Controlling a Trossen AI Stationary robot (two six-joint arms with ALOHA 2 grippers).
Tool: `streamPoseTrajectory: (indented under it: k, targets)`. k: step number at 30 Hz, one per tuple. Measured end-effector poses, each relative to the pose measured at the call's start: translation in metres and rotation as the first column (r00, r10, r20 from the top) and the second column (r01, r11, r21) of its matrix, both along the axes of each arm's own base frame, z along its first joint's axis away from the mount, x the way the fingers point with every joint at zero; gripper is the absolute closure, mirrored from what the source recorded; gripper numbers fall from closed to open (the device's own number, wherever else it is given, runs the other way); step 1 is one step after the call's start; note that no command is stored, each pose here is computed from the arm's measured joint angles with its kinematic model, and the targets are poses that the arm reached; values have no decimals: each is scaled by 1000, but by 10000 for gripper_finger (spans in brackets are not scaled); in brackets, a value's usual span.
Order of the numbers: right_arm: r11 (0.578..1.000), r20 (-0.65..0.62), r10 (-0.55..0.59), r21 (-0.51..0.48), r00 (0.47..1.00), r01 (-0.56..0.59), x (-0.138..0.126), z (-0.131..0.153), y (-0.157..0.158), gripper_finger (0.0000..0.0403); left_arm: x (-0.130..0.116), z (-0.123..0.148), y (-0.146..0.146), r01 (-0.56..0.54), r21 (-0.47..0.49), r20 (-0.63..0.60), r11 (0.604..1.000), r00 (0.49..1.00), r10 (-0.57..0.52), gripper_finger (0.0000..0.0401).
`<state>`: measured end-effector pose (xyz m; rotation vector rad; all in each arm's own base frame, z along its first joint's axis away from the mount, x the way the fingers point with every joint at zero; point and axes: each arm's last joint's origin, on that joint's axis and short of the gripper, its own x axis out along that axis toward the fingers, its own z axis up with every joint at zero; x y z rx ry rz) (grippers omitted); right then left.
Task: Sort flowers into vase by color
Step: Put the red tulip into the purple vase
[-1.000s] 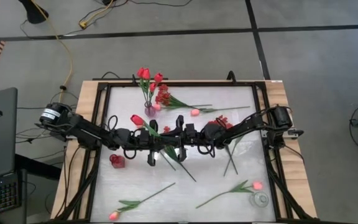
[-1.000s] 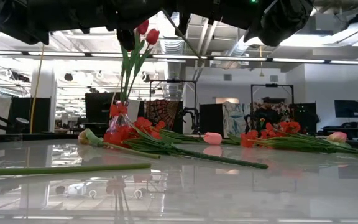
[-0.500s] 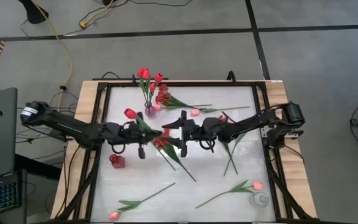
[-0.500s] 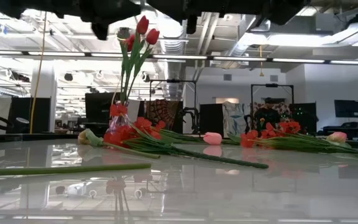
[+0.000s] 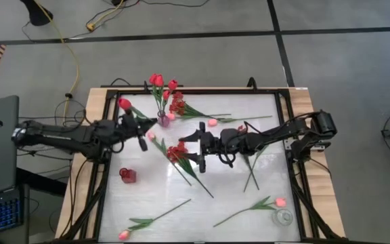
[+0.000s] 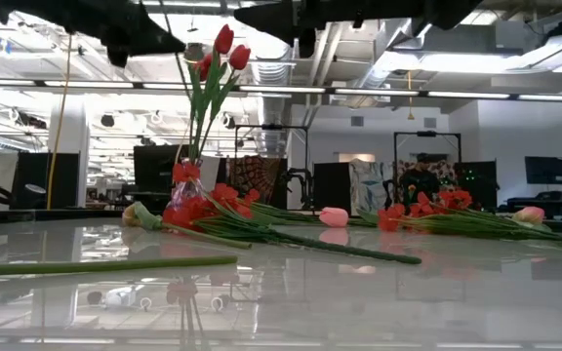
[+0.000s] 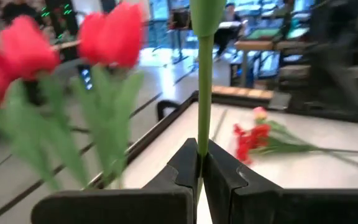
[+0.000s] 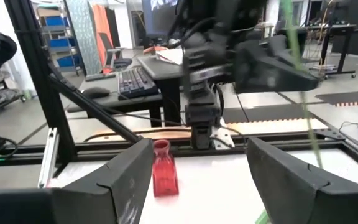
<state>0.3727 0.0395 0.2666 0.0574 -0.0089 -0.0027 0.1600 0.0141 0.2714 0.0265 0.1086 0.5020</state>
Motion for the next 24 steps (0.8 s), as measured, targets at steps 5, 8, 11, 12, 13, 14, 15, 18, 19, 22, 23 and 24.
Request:
streamPoseTrajectory:
  k: [5,8,11,12,13,14,15,18,19,22,23,24]
  targets:
    - [1000,-11,9,1,1000,-9,0,-1,3,116,-5,-4,19,-43,-41,-29,998,999,42,401]
    - [1000,-25,9,0,1000,-9,0,-2,3,116,-6,-4,26,-30,-55,-27,998,999,29,401]
    - [1000,-37,9,-1,999,-9,0,-4,3,117,-8,-5,33,-46,-62,-41,997,998,44,401]
    - [1000,-41,9,-2,999,-9,0,-4,3,117,-8,-6,35,-57,-64,-47,996,997,54,401]
    - [1000,-43,9,-2,999,-9,0,-4,3,117,-9,-7,37,-69,-64,-53,996,996,66,401]
    - [1000,-45,9,-2,999,-9,0,-4,3,117,-10,-7,39,-81,-64,-58,995,995,77,401]
    - [1000,-46,9,-2,999,-9,0,-4,3,117,-10,-7,40,-93,-65,-62,994,994,89,401]
    - [1000,-46,9,-2,999,-9,0,-4,3,117,-12,-8,44,-89,-74,-68,993,994,84,401]
    - [1000,-46,9,-2,999,-9,0,-4,3,117,-12,-8,45,-81,-77,-64,994,995,76,401]
    - [1000,-46,9,-2,999,-9,0,-4,3,117,-13,-8,49,-81,-81,-61,993,995,76,401]
    - [1000,-46,9,-2,999,-9,0,-4,3,117,-14,-8,50,-90,-82,-62,993,994,85,401]
    - [1000,-46,9,-2,999,-9,0,-4,3,117,-14,-8,52,-100,-81,-63,992,994,95,401]
